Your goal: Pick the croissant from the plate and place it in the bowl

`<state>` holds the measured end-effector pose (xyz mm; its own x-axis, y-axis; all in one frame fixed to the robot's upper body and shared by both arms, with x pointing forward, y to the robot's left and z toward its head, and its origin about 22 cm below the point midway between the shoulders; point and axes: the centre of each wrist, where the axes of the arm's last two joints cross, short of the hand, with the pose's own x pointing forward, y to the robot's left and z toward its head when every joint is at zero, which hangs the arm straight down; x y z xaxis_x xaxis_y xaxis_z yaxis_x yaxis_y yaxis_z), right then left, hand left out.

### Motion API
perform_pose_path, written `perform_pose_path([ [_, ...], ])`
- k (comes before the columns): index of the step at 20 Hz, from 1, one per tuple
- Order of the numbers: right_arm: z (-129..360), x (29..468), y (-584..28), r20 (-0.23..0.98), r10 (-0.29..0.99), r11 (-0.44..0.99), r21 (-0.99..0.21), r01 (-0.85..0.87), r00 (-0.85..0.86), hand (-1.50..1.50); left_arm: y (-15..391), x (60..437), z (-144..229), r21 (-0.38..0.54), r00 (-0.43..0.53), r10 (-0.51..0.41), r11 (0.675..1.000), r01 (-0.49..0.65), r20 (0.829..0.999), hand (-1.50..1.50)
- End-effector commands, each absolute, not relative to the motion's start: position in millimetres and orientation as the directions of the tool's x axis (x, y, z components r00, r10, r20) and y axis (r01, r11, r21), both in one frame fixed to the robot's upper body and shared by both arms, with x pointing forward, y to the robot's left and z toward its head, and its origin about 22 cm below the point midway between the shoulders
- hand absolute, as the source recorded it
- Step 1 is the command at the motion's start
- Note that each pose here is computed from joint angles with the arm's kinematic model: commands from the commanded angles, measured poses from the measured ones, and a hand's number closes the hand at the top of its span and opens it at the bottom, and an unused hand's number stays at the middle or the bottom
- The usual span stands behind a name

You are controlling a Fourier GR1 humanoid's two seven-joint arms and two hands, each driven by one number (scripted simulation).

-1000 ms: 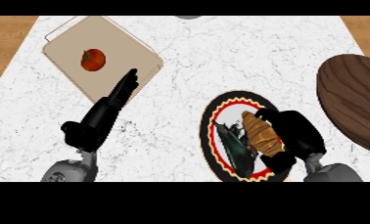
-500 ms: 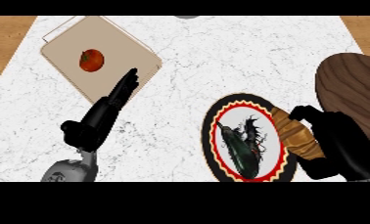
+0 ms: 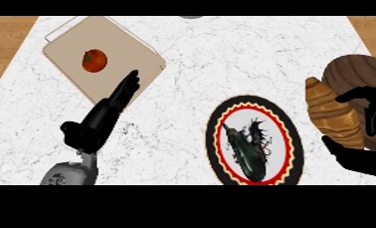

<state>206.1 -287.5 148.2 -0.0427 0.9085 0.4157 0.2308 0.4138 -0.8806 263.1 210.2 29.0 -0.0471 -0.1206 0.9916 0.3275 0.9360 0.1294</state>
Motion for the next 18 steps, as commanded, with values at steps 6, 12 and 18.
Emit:
perform_pose_path([
  [6,147,236,-348,0.339,0.935,0.291,-0.903,0.316,0.108,1.5,198,268,24,0.135,-0.055,-0.124,0.936,0.326,0.991,0.0],
  [12,139,272,-396,0.268,0.95,0.178,-0.888,0.424,0.161,1.5,206,271,40,0.142,-0.065,-0.128,0.936,0.321,0.99,0.0],
  [18,110,280,-444,0.246,0.937,0.199,-0.959,0.2,0.248,1.5,215,264,38,0.128,-0.059,-0.114,0.933,0.338,0.992,0.0],
])
